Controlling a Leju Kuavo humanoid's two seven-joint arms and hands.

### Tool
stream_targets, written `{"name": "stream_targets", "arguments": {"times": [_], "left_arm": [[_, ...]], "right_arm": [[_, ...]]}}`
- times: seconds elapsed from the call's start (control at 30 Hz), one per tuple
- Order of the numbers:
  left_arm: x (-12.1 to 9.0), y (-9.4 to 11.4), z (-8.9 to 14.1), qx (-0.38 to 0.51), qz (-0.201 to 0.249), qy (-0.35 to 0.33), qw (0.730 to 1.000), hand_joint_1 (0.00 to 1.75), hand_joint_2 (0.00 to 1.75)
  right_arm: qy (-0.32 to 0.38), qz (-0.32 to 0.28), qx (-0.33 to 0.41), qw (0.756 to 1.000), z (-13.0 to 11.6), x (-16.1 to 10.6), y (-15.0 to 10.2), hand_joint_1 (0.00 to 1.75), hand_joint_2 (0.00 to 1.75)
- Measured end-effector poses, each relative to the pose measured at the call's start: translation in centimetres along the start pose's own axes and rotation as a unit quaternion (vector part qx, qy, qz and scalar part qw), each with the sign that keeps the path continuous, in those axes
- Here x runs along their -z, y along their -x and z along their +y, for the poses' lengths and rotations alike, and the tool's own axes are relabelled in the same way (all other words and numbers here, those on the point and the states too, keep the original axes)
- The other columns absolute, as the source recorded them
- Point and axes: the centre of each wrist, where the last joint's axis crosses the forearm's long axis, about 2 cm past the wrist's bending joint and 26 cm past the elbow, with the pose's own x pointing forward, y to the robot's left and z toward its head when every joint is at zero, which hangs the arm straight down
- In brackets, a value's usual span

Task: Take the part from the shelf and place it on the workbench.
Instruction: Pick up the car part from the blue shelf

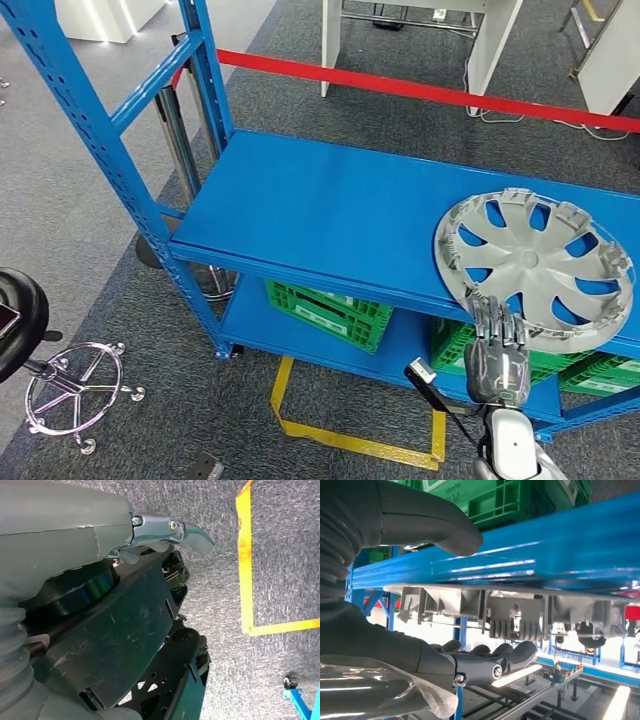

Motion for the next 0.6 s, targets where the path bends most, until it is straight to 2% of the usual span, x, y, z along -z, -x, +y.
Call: {"name": "stream_targets", "arguments": {"times": [0.37,0.6], "left_arm": [[0.0,0.0,0.0,0.000,0.003,0.000,1.000,0.00,1.75],[0.0,0.0,0.1,-0.003,0.010,-0.002,1.000,0.00,1.75]], "right_arm": [[-0.011,-0.013,-0.004,1.000,0.4,0.8,0.1,0.00,1.75],[-0.015,0.001,-0.002,1.000,0.6,1.5,-0.3,0.00,1.75]]}}
